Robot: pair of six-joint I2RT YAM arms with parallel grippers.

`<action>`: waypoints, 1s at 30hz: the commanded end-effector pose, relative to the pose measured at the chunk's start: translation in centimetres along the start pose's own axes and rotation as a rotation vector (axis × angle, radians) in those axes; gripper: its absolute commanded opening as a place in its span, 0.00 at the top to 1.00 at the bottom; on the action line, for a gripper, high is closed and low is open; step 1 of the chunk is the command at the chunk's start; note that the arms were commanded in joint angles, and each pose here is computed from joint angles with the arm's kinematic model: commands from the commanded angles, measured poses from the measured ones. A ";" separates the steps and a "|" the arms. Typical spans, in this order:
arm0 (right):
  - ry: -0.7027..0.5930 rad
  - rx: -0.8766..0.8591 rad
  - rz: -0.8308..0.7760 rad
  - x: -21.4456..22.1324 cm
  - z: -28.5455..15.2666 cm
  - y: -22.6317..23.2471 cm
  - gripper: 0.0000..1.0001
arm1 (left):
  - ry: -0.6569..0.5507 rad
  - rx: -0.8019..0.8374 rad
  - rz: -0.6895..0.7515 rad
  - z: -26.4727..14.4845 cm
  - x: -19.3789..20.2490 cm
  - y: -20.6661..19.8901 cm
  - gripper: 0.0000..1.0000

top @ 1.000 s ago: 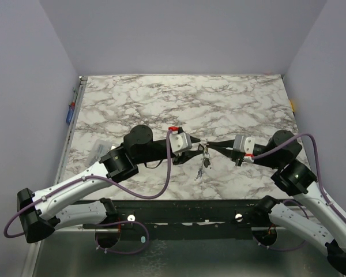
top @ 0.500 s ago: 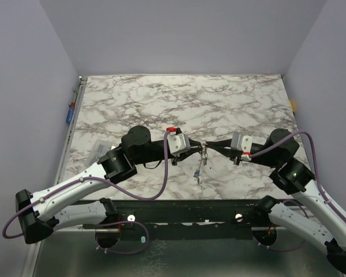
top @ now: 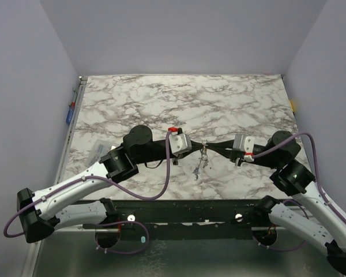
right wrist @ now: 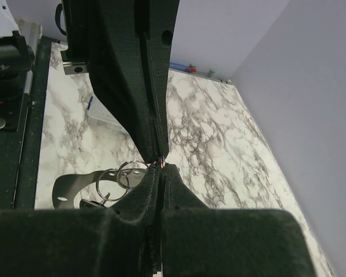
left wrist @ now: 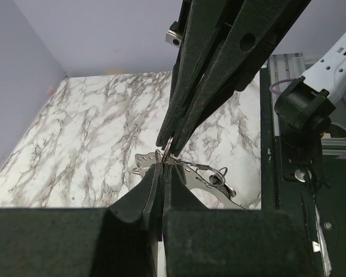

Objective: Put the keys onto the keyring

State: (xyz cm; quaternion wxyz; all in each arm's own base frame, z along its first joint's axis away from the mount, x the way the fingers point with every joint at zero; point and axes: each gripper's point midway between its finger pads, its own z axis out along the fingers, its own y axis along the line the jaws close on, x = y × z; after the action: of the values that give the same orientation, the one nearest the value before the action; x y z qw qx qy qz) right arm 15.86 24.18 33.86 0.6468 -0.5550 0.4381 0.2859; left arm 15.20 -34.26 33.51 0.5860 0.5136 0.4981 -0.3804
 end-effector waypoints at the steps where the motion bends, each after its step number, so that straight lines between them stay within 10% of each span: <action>1: -0.116 0.011 -0.032 -2.8 -0.1 -0.3 1.00 | -0.022 0.025 0.009 0.4 -0.9 -0.3 1.00; 30: -0.420 0.192 -0.003 -7.9 -1.5 -2.5 0.99 | -0.068 -0.012 0.042 -0.7 -2.5 0.1 1.00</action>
State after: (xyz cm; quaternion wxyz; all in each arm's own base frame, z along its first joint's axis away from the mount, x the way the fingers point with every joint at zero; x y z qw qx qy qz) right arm 15.07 24.29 38.45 0.7319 -0.4489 0.3689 0.3560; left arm 14.90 -34.15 36.67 0.6190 0.5015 0.4624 -0.3892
